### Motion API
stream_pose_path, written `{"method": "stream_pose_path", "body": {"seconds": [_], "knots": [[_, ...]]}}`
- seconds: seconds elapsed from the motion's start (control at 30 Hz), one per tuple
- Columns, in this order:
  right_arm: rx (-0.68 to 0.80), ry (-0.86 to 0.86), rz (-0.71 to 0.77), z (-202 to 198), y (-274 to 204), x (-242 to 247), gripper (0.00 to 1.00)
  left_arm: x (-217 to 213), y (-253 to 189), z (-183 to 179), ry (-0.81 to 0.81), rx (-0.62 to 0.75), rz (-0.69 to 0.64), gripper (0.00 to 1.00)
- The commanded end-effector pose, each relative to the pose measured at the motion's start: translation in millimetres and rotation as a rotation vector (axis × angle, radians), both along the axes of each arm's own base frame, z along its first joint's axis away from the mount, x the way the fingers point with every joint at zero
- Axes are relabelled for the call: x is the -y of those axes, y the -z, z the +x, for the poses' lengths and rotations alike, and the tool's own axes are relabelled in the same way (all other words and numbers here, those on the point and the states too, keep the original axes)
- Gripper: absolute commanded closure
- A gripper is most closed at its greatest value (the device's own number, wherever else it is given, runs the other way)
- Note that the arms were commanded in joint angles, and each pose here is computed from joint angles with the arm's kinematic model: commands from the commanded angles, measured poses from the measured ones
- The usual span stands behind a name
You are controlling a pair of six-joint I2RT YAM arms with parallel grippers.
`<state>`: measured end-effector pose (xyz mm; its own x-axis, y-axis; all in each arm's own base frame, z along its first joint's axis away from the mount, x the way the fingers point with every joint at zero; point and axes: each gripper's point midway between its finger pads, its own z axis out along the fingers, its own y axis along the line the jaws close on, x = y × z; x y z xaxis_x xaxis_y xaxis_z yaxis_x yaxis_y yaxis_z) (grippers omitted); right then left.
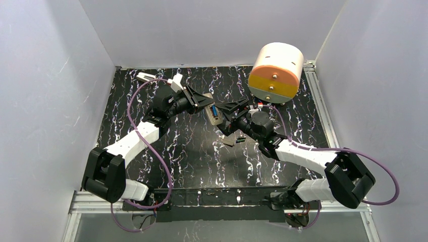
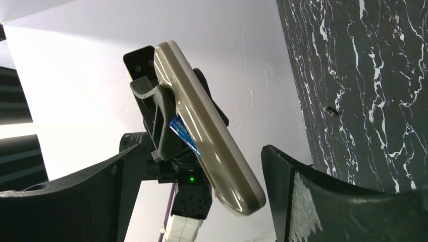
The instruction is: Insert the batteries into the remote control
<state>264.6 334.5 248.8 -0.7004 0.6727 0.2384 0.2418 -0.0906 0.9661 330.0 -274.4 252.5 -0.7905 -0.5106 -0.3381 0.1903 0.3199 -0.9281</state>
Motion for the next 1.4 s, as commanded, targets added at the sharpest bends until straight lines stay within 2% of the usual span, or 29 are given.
{"method": "stream_pose_path", "body": {"seconds": [0.0,0.4,0.63,0.87,1.37], "knots": [[0.077,0.001,0.09,7,-38,-4,0.08,7,-25,-4,0.061,0.092,-0.021,1.0],[0.07,-0.007,0.085,11,-35,-9,0.14,10,-30,-11,0.103,0.143,-0.034,1.0],[0.059,-0.048,0.084,6,-31,-14,0.22,10,-31,-11,0.108,0.152,-0.039,1.0],[0.038,-0.055,0.083,6,-23,-13,0.23,11,-31,-12,0.119,0.155,-0.041,1.0],[0.022,-0.05,0.069,5,-11,-8,0.4,11,-35,-9,0.104,0.147,-0.054,1.0]]}}
